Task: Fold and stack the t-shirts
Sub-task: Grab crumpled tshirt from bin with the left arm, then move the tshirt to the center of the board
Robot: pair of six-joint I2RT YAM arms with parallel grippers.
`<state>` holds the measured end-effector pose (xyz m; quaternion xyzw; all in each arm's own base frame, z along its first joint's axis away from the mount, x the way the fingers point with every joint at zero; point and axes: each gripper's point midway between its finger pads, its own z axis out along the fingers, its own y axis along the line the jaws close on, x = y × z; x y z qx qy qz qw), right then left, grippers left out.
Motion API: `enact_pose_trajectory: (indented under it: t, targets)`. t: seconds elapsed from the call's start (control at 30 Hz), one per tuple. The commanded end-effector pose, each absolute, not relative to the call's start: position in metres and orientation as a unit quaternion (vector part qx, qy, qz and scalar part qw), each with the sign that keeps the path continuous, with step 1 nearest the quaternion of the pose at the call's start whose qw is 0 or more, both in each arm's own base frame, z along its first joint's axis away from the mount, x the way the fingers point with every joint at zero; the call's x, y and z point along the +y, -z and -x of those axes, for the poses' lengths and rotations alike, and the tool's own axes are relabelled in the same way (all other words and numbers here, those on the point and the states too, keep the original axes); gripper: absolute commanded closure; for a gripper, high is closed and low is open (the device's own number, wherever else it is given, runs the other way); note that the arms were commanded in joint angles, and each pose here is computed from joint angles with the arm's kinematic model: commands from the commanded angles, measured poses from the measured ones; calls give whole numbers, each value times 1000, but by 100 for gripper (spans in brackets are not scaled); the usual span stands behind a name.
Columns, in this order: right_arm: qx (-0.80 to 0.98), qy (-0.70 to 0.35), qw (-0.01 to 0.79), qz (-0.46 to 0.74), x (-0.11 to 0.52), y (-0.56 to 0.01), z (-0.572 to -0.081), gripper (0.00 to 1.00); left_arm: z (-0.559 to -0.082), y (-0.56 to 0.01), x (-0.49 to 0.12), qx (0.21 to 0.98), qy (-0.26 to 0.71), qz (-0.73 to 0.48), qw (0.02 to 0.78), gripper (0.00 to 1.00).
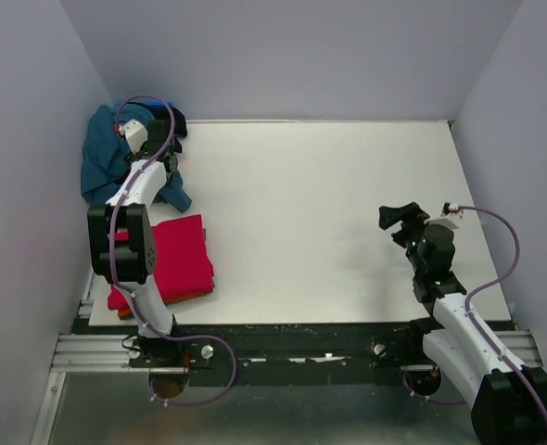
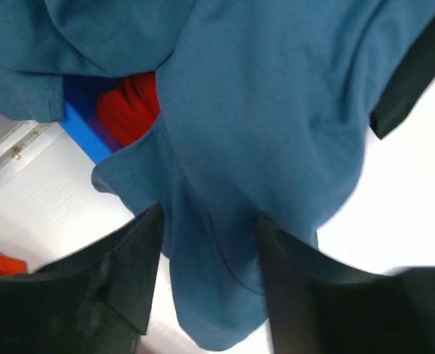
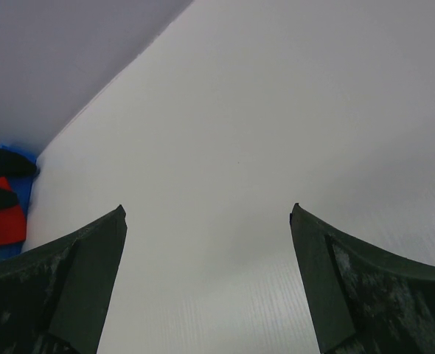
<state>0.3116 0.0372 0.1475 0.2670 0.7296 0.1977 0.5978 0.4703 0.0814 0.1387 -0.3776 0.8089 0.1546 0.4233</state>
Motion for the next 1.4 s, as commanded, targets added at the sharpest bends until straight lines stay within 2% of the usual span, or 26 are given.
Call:
enact_pose_trajectory:
  t: [0.0, 0.07, 0.1, 0.37, 0.63, 0.73, 0.87, 0.97, 1.03, 1.13, 1.23, 1.37]
  targets:
    - [728, -200, 598, -269, 38, -146, -312, 0, -482, -123, 91, 815, -130, 384, 414, 54]
    - [728, -199, 598, -269, 38, -146, -312, 0, -481, -127, 92, 816, -130, 383, 413, 93]
    - [728, -198, 598, -270, 37, -145, -312, 0, -476, -134, 94, 810, -138, 389, 416, 100]
    - [733, -196, 592, -270, 38, -142, -315, 0, -454, -221, 93, 756, -109, 404, 503, 100]
    - [732, -195, 595, -270, 37, -144, -314, 0, -441, -304, 69, 713, -38, 387, 583, 100]
    - [730, -197, 597, -269, 38, -146, -314, 0, -435, -358, 38, 695, -7, 342, 632, 100]
    - [730, -196, 596, -270, 37, -147, -313, 0, -420, -448, 12, 628, 65, 290, 719, 100]
    - [729, -197, 597, -271, 37, -147, -313, 0, -422, -501, -24, 614, 136, 229, 743, 100]
    - [728, -198, 598, -269, 38, -148, -312, 0, -417, -549, -62, 599, 180, 164, 763, 100]
    - [726, -198, 601, -270, 37, -150, -312, 0, -409, -590, -132, 588, 236, 78, 770, 100]
    - [725, -198, 602, -271, 36, -152, -312, 0, -392, -630, -199, 569, 268, 7, 777, 100]
    - [719, -196, 608, -272, 34, -155, -309, 0, -351, -681, -245, 511, 302, -30, 804, 100]
